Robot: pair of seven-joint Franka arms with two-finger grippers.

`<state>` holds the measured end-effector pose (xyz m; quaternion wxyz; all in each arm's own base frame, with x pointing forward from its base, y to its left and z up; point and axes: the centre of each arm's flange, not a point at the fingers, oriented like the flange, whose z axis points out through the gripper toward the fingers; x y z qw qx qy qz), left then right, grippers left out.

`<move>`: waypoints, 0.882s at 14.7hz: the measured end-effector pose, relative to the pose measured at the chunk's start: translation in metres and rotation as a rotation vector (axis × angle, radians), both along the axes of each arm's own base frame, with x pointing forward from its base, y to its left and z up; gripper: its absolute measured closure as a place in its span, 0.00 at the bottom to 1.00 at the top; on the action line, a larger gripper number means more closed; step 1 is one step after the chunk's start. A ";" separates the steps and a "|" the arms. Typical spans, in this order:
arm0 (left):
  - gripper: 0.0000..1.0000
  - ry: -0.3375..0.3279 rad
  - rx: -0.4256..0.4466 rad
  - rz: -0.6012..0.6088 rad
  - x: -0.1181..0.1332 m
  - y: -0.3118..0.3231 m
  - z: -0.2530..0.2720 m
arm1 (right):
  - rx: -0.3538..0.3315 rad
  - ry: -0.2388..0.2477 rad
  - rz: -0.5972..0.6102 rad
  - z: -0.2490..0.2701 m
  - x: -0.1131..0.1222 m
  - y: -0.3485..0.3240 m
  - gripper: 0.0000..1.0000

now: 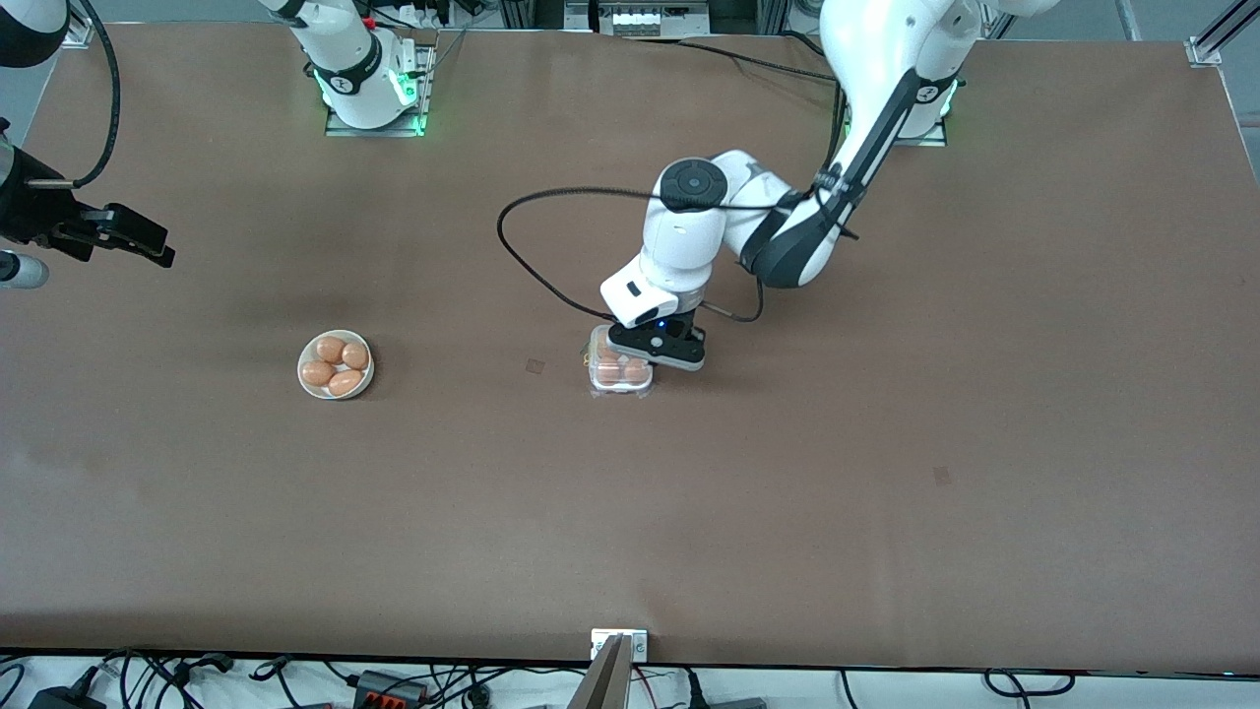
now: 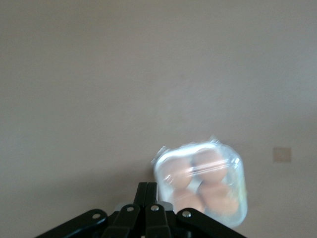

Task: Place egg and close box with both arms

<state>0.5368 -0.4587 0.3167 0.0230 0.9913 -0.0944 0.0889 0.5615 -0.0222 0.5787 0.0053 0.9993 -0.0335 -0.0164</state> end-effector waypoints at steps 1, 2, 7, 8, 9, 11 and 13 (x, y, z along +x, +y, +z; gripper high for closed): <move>0.98 0.024 0.036 0.007 -0.003 0.006 0.014 | 0.000 0.000 0.000 0.000 0.000 -0.001 0.00; 0.98 0.041 0.062 0.013 -0.006 0.010 0.026 | 0.000 0.001 0.000 0.000 0.000 -0.001 0.00; 0.98 0.064 0.096 -0.001 -0.007 0.019 0.035 | 0.000 0.007 0.003 -0.003 0.001 0.000 0.00; 0.98 0.080 0.118 -0.023 -0.003 0.027 0.037 | 0.000 0.009 0.004 -0.003 0.001 0.001 0.00; 0.98 0.102 0.146 -0.046 0.002 0.034 0.042 | 0.000 0.011 0.006 -0.003 0.001 0.001 0.00; 0.98 0.146 0.199 -0.087 0.013 0.050 0.065 | 0.001 0.014 0.012 -0.004 0.000 0.004 0.00; 0.96 0.187 0.245 -0.098 0.025 0.073 0.093 | 0.001 0.018 0.016 -0.005 0.000 0.007 0.00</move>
